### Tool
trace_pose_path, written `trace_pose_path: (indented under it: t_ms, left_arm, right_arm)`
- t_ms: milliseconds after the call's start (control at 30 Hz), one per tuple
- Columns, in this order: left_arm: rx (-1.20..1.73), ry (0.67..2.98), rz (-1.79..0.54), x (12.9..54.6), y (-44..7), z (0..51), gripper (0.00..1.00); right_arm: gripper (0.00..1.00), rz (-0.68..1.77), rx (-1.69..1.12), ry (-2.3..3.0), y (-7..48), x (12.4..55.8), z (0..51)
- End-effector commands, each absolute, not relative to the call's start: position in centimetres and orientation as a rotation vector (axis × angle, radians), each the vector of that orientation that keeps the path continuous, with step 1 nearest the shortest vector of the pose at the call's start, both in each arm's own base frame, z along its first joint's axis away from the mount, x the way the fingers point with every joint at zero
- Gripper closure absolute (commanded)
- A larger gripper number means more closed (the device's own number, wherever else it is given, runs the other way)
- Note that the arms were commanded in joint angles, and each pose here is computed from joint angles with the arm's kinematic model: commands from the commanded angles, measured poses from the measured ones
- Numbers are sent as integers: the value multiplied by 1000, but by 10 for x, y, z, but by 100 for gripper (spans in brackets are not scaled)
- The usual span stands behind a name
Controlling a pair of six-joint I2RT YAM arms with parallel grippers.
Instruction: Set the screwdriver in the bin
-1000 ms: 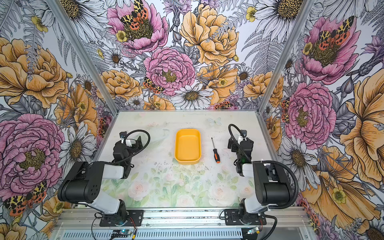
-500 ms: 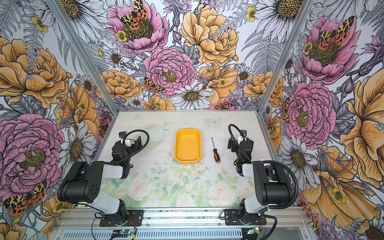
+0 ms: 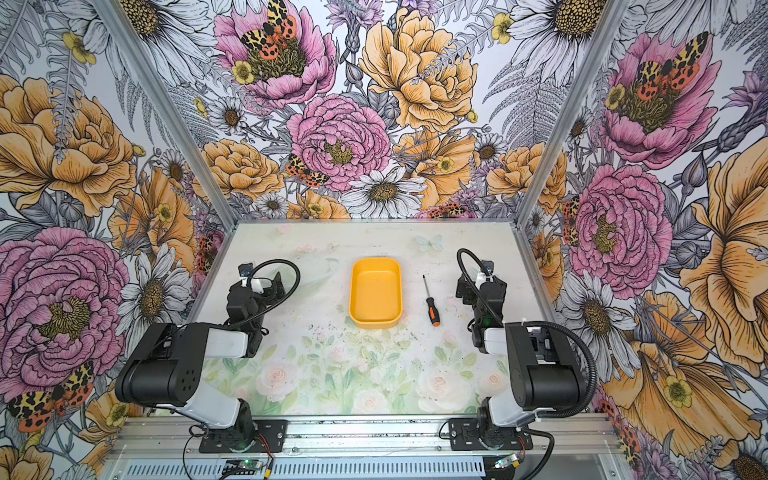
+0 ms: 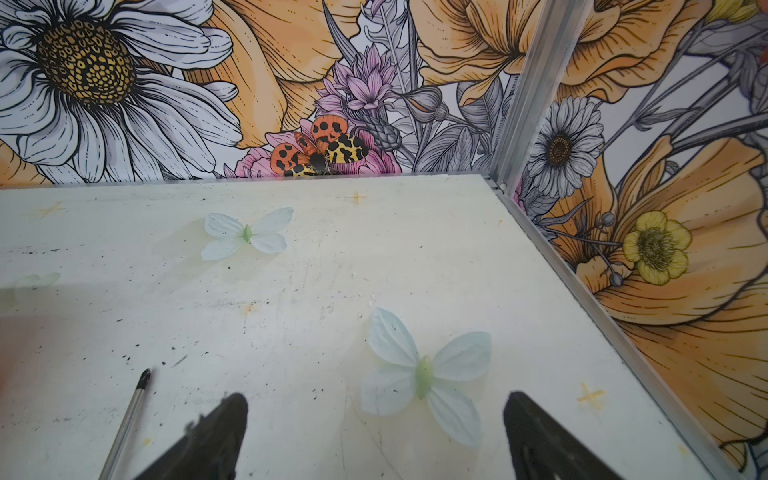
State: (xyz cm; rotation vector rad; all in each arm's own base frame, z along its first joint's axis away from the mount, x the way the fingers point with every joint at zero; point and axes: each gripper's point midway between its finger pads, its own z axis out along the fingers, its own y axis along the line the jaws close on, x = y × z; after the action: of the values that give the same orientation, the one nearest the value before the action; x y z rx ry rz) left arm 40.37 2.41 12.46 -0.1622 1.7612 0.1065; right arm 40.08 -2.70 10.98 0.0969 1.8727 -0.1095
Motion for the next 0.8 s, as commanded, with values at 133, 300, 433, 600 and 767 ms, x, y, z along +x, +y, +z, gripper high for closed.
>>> trace_pose_path:
  t_ms: [133, 300, 433, 600, 767]
  left_arm:
    - [-122, 1757, 76, 404, 18, 147, 1]
    - [-110, 1858, 26, 406, 4, 186, 1]
    - [-183, 1848, -134, 400, -12, 224, 1]
    - [-210, 1836, -305, 388, -45, 229, 1]
    - [-165, 1906, -391, 385, -82, 207, 1]
  right_arm:
    - [5, -103, 103, 1889, -25, 405, 159]
    - [5, 45, 149, 1945, -11, 402, 199]
    - [8, 281, 85, 2135, 26, 399, 196]
    - [9, 475, 98, 2214, 52, 387, 185]
    - [10, 501, 121, 2304, 63, 375, 160]
